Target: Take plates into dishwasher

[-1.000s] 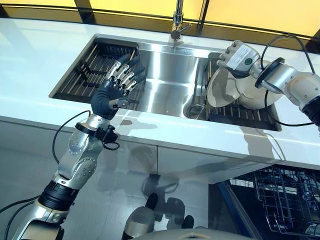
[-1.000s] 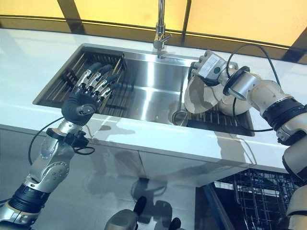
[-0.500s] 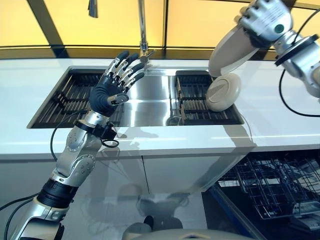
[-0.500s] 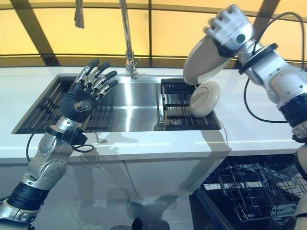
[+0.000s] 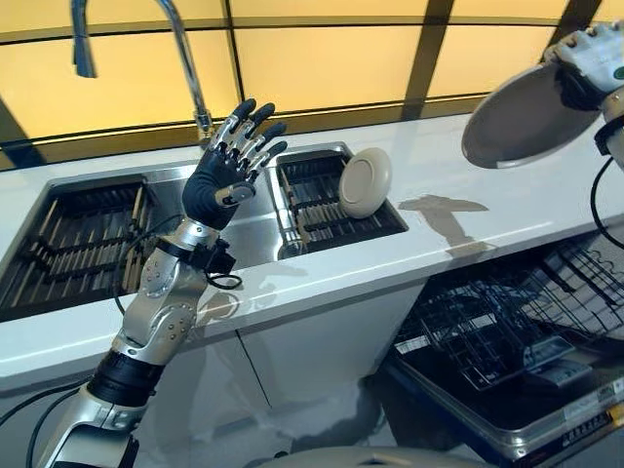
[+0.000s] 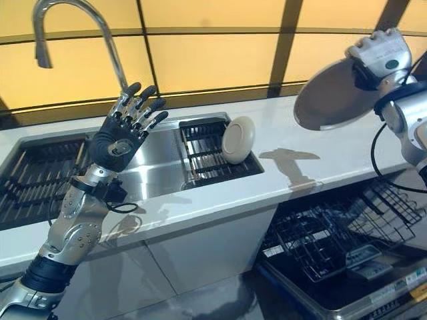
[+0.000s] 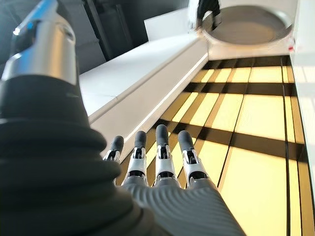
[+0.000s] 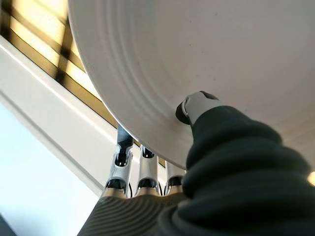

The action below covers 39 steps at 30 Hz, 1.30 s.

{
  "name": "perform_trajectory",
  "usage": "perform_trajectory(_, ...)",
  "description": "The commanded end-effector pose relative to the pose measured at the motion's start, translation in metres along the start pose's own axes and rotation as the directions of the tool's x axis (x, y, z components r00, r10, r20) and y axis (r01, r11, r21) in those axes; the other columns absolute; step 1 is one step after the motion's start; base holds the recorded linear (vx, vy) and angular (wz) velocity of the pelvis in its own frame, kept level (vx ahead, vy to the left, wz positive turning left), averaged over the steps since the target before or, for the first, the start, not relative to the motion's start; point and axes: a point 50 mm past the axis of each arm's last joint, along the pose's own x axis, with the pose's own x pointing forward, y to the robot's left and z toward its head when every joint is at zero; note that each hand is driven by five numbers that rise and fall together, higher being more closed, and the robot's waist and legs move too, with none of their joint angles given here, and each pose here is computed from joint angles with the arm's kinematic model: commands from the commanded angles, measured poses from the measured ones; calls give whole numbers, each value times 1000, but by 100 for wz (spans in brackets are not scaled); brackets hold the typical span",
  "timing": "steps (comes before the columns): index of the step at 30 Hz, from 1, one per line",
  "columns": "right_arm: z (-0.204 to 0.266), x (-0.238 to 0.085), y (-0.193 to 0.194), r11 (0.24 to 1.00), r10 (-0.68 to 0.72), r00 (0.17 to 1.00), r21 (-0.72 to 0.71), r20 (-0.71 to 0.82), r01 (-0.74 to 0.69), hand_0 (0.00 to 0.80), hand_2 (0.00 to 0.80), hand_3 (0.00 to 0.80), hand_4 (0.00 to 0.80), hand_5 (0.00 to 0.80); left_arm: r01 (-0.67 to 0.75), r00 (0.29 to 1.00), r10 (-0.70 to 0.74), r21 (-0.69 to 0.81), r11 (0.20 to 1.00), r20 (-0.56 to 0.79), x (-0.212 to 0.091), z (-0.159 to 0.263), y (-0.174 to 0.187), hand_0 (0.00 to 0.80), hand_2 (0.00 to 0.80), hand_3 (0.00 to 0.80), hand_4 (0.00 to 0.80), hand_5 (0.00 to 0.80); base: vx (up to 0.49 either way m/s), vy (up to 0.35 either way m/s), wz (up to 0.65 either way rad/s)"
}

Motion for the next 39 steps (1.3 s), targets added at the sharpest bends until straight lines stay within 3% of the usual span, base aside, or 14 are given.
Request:
perform_trajectory(1, -52, -6, -23, 997, -32, 973, 65, -230, 48, 800, 800, 800, 800, 800, 19, 999, -22, 63, 998, 46, 15, 10, 0, 0, 0, 0, 0, 0, -14, 12, -15)
perform_trajectory(8, -66, -39, 25, 945, 218, 900, 310, -377, -99, 800, 800, 800, 800, 800, -15, 999, 11, 73, 997, 48, 15, 12, 2, 0, 0, 0, 0, 0, -9, 1, -18)
perform_trajectory(16, -60, -64, 72, 879, 424, 799, 407, -427, -249, 800, 800, 800, 800, 800, -20, 999, 16, 89, 996, 42, 21, 12, -3, 0, 0, 0, 0, 0, -12, -4, -12)
perform_trajectory(23, -30, -82, 118, 772, 596, 698, 523, -396, -362, 800, 800, 800, 800, 800, -32, 999, 29, 90, 995, 33, 21, 11, -3, 0, 0, 0, 0, 0, -8, -21, -1)
perform_trajectory(31, 2, -101, 156, 707, 676, 633, 574, -378, -412, 800, 800, 800, 800, 800, -33, 999, 33, 81, 996, 7, 18, 7, -2, 0, 0, 0, 0, 0, -1, -30, 1)
perform_trajectory(39, 22, -118, 181, 702, 707, 585, 496, -398, -512, 800, 800, 800, 800, 800, -25, 1000, 25, 71, 997, -8, 13, 5, -2, 0, 0, 0, 0, 0, 4, -16, 3)
